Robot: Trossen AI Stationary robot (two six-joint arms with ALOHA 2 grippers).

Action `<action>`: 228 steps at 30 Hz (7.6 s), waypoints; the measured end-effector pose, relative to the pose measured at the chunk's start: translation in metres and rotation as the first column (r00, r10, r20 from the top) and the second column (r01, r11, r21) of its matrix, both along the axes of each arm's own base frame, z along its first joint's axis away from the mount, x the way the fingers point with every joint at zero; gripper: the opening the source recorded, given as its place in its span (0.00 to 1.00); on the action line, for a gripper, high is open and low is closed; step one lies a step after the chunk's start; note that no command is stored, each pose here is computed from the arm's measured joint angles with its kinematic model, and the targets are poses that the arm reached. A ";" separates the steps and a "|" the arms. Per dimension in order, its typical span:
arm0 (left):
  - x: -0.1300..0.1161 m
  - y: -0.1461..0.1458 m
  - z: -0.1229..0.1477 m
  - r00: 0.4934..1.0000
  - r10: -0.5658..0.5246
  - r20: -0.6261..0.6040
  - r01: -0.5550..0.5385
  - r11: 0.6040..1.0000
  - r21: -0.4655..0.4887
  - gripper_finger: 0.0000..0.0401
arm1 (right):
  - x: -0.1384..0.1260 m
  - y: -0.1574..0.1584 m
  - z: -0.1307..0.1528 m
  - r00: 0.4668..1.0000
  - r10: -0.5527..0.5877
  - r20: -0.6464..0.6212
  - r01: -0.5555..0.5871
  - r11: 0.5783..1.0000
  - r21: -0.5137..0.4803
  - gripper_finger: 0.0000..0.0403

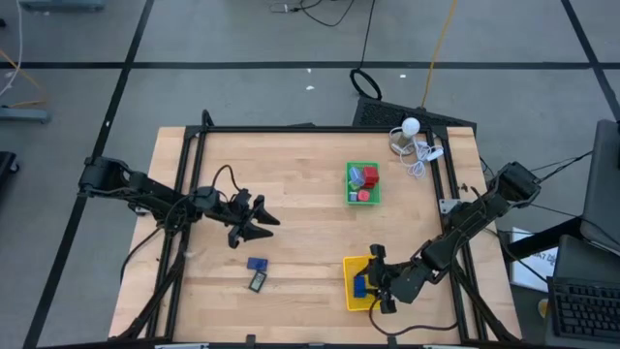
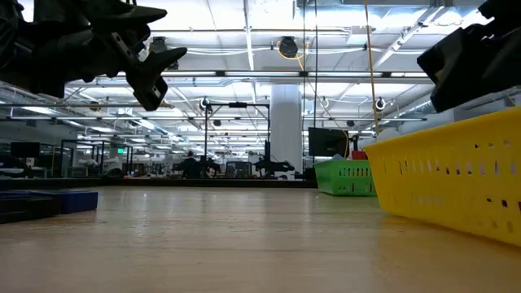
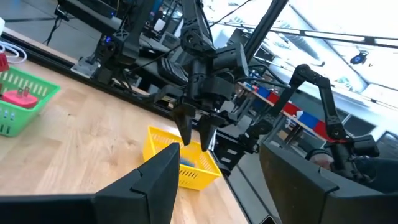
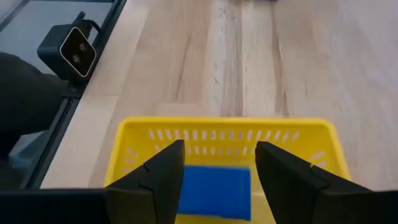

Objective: Pick & Place Office items
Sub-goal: Put the dark blue digital timer into the yellow bin

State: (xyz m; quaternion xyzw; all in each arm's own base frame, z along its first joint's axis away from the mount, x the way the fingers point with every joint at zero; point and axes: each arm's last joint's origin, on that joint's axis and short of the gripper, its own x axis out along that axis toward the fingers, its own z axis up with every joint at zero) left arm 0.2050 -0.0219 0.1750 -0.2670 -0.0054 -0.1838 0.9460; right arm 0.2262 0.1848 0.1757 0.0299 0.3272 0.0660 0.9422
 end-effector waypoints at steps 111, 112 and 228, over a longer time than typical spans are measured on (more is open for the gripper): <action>0.021 -0.074 -0.074 0.676 0.392 -0.624 0.154 0.753 0.640 0.38 | 0.060 -0.069 0.026 0.949 -0.096 0.300 0.136 0.984 -0.114 0.42; 0.024 -0.074 -0.071 0.692 0.388 -0.609 0.131 0.762 0.634 0.38 | 0.061 -0.071 0.026 0.948 -0.103 0.300 0.142 0.983 -0.113 0.42; -0.081 -0.013 0.109 0.917 0.397 0.039 -0.356 0.769 0.531 0.76 | -0.019 -0.022 0.029 0.997 0.070 0.036 -0.076 0.969 0.236 0.37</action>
